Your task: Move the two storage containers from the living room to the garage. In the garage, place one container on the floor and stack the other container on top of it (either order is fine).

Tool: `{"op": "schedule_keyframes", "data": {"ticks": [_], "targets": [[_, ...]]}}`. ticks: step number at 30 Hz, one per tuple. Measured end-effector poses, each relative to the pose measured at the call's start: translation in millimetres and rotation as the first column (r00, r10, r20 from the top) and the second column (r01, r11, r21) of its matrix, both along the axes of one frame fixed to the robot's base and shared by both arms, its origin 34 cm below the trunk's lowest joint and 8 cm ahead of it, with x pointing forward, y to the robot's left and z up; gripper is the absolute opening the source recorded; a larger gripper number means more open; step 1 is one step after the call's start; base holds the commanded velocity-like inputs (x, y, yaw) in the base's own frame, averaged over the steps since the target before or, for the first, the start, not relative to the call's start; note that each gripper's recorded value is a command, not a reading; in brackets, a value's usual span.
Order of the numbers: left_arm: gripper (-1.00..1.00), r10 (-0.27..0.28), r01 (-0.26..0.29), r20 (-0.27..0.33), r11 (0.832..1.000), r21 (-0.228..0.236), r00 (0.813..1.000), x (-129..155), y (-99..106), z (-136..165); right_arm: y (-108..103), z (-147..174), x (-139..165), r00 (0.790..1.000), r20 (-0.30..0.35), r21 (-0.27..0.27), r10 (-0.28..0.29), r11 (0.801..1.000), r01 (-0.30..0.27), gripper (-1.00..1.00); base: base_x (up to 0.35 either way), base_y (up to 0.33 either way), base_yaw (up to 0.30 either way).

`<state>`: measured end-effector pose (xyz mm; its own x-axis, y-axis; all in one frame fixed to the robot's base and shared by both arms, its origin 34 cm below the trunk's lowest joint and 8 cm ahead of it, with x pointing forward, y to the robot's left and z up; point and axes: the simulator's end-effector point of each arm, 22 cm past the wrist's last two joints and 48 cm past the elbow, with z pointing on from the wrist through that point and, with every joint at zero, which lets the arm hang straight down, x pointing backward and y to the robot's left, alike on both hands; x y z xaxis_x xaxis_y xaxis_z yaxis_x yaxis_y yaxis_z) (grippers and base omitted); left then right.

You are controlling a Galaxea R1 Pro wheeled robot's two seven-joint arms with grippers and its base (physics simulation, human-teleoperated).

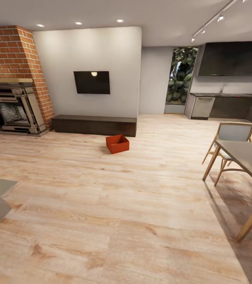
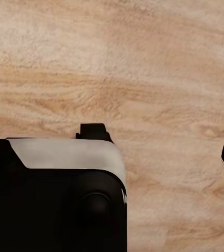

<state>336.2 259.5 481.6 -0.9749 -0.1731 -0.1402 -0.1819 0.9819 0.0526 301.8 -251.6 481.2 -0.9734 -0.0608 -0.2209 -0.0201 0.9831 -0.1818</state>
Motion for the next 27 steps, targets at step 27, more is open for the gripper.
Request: {"op": "schedule_keyframes", "data": {"ticks": [27], "targets": [[1.00, -0.001, 0.001, 0.000, 1.000, 0.000, 1.000, 0.0, -0.1, 0.0, 0.0, 0.0, 0.0, 1.000, 0.000, 0.000, 0.000, 1.000, 0.000, 1.00, 0.321, 0.000, 0.000]]}}
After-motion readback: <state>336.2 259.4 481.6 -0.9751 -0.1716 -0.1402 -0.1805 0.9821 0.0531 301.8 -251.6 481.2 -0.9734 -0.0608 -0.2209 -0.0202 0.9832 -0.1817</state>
